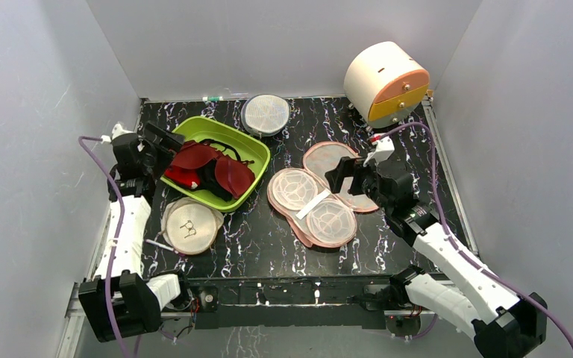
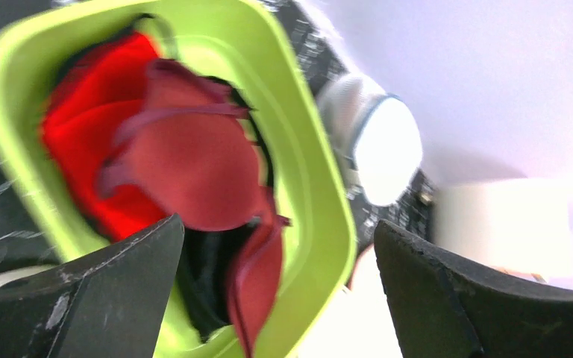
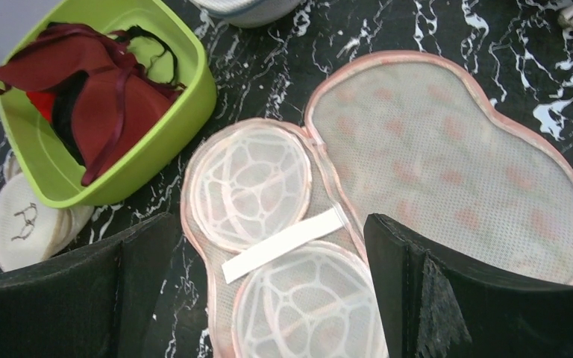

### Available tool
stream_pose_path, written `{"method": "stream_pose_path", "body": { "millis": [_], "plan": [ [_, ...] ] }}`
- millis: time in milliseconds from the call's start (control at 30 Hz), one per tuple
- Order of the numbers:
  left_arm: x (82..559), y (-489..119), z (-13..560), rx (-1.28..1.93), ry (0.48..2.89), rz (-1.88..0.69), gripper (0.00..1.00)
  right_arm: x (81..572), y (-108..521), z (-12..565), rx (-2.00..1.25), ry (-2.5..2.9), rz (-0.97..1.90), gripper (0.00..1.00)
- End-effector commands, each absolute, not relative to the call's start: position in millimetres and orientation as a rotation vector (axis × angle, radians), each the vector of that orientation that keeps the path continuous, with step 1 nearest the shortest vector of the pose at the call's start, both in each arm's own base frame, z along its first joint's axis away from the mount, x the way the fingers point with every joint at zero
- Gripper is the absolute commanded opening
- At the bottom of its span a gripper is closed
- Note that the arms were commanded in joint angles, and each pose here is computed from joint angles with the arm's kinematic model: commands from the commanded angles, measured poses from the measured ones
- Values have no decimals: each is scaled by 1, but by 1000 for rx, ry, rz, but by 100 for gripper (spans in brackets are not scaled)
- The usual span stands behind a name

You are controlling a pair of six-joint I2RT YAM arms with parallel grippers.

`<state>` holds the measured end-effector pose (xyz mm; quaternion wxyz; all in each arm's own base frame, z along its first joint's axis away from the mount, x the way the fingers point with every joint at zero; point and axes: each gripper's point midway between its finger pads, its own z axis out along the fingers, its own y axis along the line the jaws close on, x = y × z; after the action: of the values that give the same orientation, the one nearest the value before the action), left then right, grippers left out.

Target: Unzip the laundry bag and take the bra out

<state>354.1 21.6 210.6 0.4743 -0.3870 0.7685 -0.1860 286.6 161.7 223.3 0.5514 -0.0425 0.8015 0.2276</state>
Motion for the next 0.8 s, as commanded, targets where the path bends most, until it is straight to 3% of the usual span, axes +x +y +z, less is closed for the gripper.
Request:
{"method": "stream_pose_path", "body": {
  "millis": [0,267,567,767],
  "plan": [
    [378,-45,291,-519,1759,-796,99,282,152,207,-85,1963,483,98],
    [395,-145,321,-37,1776,-897,98,309,139,170,17,2118,522,98],
    [353,-132,281,110,1704,-715,98,338,57,122,473,2099,619,88],
    [343,-136,285,132,1711,-692,98,375,30,130,474,2082,477,80]
  ]
}}
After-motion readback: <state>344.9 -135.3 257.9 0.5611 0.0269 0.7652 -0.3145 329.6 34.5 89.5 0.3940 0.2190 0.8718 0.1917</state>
